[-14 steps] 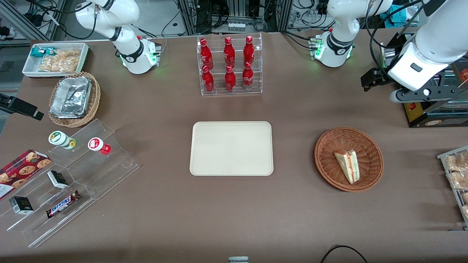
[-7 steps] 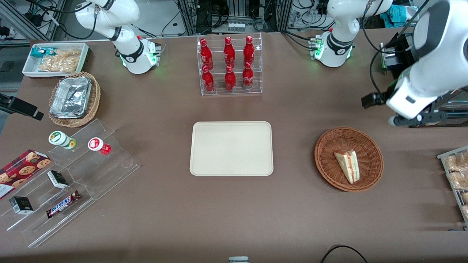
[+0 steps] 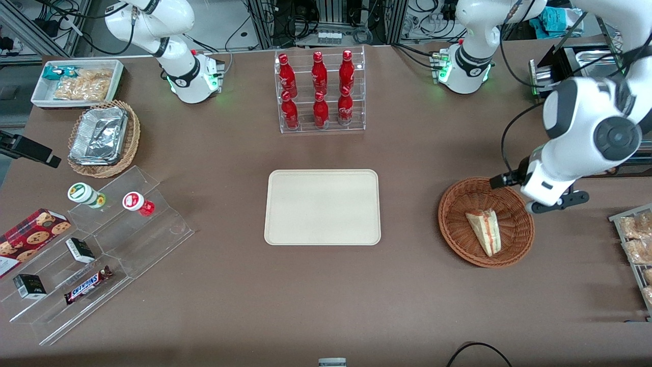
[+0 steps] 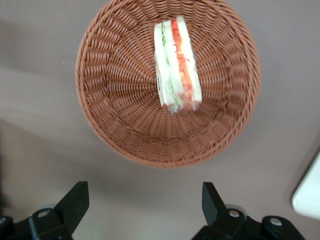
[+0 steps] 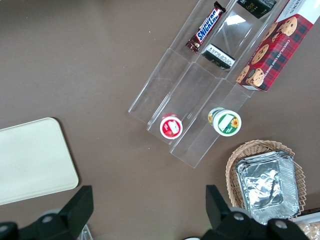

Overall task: Place sandwich from basket to tray
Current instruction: 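Lower the open left gripper around the sandwich, then close the left gripper on the sandwich and lift it from the basket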

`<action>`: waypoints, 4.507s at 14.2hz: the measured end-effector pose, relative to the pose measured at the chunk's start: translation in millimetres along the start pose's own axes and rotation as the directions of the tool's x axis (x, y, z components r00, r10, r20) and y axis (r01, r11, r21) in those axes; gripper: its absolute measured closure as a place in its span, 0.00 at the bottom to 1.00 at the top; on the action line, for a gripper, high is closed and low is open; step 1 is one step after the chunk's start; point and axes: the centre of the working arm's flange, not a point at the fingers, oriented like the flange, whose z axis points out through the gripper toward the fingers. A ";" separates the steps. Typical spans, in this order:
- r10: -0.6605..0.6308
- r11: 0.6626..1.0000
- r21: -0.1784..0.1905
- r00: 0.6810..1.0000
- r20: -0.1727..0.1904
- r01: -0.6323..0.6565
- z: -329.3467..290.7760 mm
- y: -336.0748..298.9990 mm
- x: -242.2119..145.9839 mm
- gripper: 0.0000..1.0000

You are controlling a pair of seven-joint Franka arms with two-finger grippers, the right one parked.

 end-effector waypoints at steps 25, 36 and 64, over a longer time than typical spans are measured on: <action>-0.368 0.925 -0.119 0.929 -0.042 0.361 98.3 33.1 22.9 0.00; -0.449 0.889 -0.129 0.892 -0.050 0.440 72.8 27.3 24.3 0.00; -0.335 0.936 -0.122 0.942 -0.021 0.330 73.5 43.2 59.7 0.78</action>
